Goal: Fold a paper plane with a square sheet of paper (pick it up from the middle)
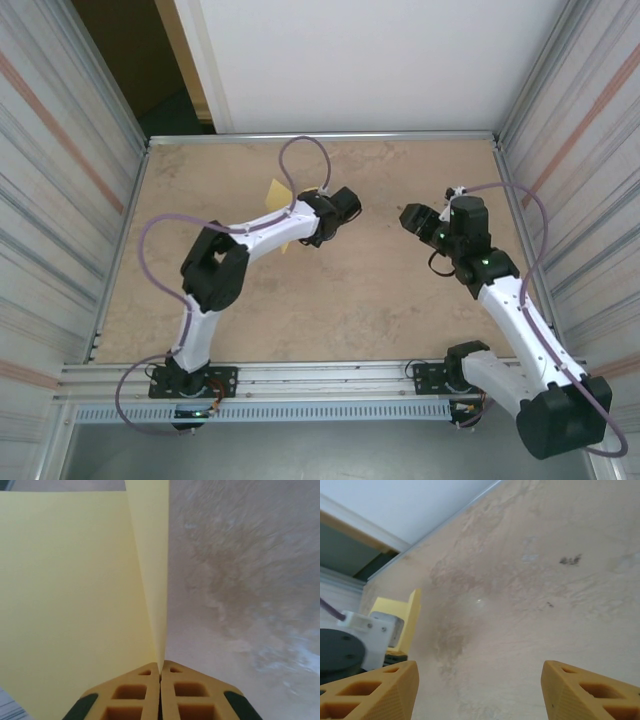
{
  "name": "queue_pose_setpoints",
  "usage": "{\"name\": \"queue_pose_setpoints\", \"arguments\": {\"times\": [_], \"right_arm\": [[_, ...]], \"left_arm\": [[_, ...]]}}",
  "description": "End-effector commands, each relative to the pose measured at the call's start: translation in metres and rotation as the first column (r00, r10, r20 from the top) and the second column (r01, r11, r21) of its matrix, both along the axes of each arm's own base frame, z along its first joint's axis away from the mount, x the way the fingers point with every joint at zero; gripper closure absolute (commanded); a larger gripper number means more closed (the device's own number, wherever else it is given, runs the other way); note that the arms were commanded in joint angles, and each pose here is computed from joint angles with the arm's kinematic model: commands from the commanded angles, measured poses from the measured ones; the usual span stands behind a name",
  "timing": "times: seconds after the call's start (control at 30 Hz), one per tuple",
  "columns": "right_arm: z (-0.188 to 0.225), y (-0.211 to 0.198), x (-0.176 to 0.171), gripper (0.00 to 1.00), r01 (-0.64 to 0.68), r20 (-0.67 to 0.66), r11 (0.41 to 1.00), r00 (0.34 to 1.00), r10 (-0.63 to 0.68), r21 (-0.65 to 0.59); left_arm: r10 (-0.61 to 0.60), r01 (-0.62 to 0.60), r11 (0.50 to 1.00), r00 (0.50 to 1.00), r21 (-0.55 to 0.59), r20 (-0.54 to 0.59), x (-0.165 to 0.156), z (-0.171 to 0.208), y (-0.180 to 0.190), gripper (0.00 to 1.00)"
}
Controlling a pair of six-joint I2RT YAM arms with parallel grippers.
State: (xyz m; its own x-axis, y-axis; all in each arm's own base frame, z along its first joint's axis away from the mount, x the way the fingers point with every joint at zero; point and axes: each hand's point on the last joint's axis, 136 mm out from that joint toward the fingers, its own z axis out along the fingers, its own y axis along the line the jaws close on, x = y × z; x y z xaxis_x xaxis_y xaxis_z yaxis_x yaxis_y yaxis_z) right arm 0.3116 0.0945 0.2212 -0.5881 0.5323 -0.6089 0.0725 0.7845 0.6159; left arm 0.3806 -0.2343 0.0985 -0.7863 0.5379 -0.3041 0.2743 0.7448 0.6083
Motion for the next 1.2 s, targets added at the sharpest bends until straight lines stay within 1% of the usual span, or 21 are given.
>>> {"name": "queue_pose_setpoints", "arguments": {"times": [0.0, 0.17, 0.3, 0.5, 0.73, 0.87, 0.97, 1.07, 1.13, 1.17], "right_arm": [[-0.01, -0.015, -0.01, 0.35, 0.039, -0.028, 0.999, 0.999, -0.04, -0.032], [-0.016, -0.023, -0.012, 0.35, 0.06, -0.048, 0.998, 0.997, -0.061, -0.027], [-0.02, -0.024, -0.012, 0.35, 0.064, -0.062, 0.998, 0.996, -0.065, -0.022], [-0.021, -0.02, -0.01, 0.35, 0.055, -0.072, 0.998, 0.996, -0.054, 0.014], [-0.02, -0.014, -0.008, 0.35, 0.038, -0.07, 0.997, 0.997, -0.034, 0.064], [-0.025, -0.008, -0.006, 0.35, 0.029, -0.08, 0.994, 0.997, -0.02, 0.11], [-0.027, -0.006, -0.005, 0.35, 0.03, -0.085, 0.992, 0.996, -0.02, 0.125], [-0.031, -0.007, -0.004, 0.35, 0.039, -0.095, 0.991, 0.995, -0.028, 0.124], [-0.031, -0.008, -0.004, 0.34, 0.041, -0.096, 0.992, 0.995, -0.03, 0.122], [-0.032, -0.007, -0.003, 0.33, 0.04, -0.1, 0.992, 0.995, -0.028, 0.121]], "left_arm": [[-0.012, 0.009, 0.979, 1.0, 0.205, 0.014, 0.005, 0.002, 0.015, 0.91], [-0.035, 0.041, 0.957, 0.999, 0.286, -0.024, 0.004, -0.027, 0.008, 0.9], [-0.039, 0.052, 0.953, 0.998, 0.299, -0.05, 0.002, -0.043, 0.002, 0.9], [-0.04, 0.065, 0.961, 0.994, 0.268, -0.097, -0.01, -0.064, -0.013, 0.84], [-0.021, 0.049, 0.982, 0.988, 0.182, -0.151, -0.023, -0.077, -0.024, 0.8], [-0.019, 0.038, 0.993, 0.986, 0.113, -0.168, -0.027, -0.075, -0.033, 0.78], [-0.016, 0.022, 0.999, 0.982, 0.029, -0.186, -0.033, -0.07, -0.044, 0.76], [-0.015, -0.004, 0.996, 0.977, -0.092, -0.212, -0.043, -0.06, -0.059, 0.72], [-0.03, -0.025, 0.977, 0.968, -0.213, -0.25, -0.056, -0.054, -0.073, 0.69], [-0.042, -0.036, 0.959, 0.963, -0.28, -0.267, -0.062, -0.05, -0.082, 0.68]]}}
